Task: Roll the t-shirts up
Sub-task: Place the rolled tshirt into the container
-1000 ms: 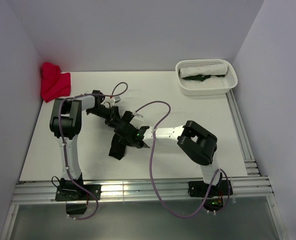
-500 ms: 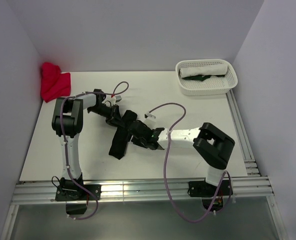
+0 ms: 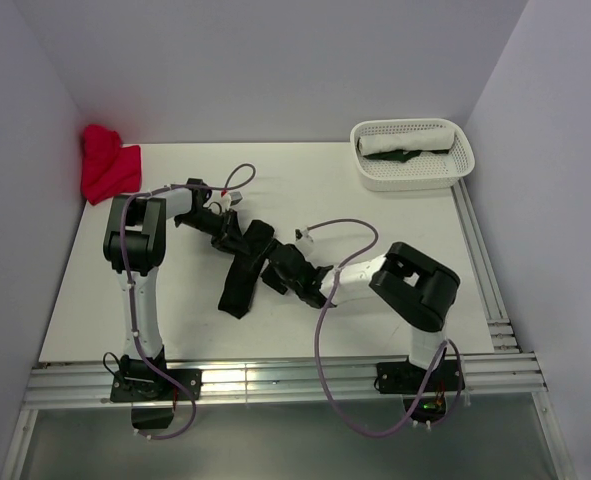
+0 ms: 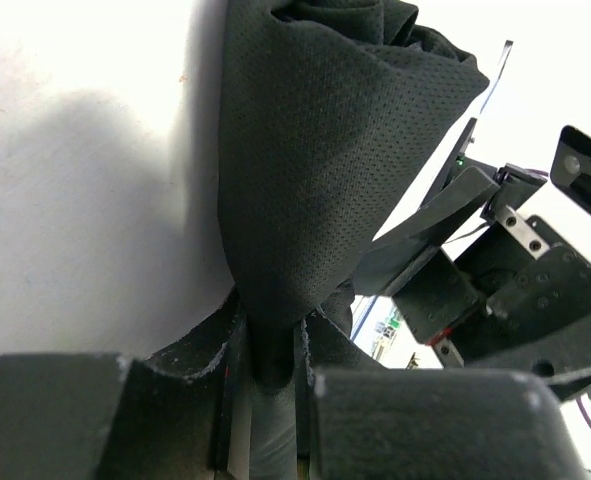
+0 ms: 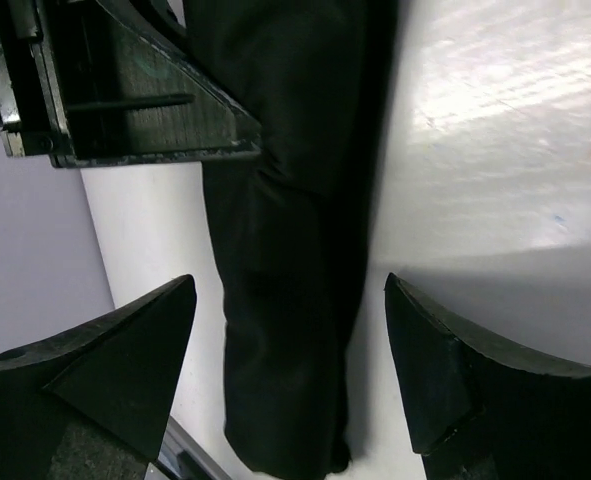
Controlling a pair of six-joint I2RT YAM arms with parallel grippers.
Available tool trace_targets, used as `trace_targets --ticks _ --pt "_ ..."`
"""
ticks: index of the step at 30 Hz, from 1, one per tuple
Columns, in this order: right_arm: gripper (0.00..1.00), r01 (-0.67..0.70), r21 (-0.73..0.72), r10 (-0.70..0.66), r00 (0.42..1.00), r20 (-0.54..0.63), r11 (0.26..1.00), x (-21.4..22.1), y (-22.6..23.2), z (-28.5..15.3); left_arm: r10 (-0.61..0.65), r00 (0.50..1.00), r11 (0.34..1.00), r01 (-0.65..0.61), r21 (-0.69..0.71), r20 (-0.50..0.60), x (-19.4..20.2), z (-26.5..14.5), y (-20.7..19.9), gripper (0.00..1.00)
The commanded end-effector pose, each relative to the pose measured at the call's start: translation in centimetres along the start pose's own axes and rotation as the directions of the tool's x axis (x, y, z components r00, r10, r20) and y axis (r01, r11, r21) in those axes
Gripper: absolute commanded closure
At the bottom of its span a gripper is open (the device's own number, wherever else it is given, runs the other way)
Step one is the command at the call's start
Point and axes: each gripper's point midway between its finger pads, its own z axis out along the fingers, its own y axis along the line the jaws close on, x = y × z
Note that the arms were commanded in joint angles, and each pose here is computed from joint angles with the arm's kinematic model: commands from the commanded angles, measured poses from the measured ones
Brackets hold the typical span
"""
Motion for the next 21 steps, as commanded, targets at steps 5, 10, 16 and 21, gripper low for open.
trace_targets --ticks 5,10,16,21 --pt "0.16 0.042 0.138 -0.04 0.999 -0.02 0.99 1.2 -1.7 2.2 0.021 0.999 0.997 -0.019 -0.069 0.028 -0.7 0.1 0.8 1.0" --pt "0.16 0.07 0.233 -0.067 0.997 -0.024 0.97 1.3 -3.1 2.5 0.012 1.0 0.996 -0.01 -0.084 0.024 -0.6 0.1 0.9 1.0" --pt "0.18 0.153 0.284 -0.144 0.988 -0.052 0.947 1.7 -2.9 3.4 0.005 1.0 0.996 -0.004 -0.084 0.018 -0.4 0.3 1.1 1.0" --pt "0.22 0.194 0.309 -0.18 0.981 -0.073 0.931 2.3 -3.1 4.1 0.003 1.0 0.996 -0.001 -0.084 0.018 -0.3 0.3 1.0 1.0"
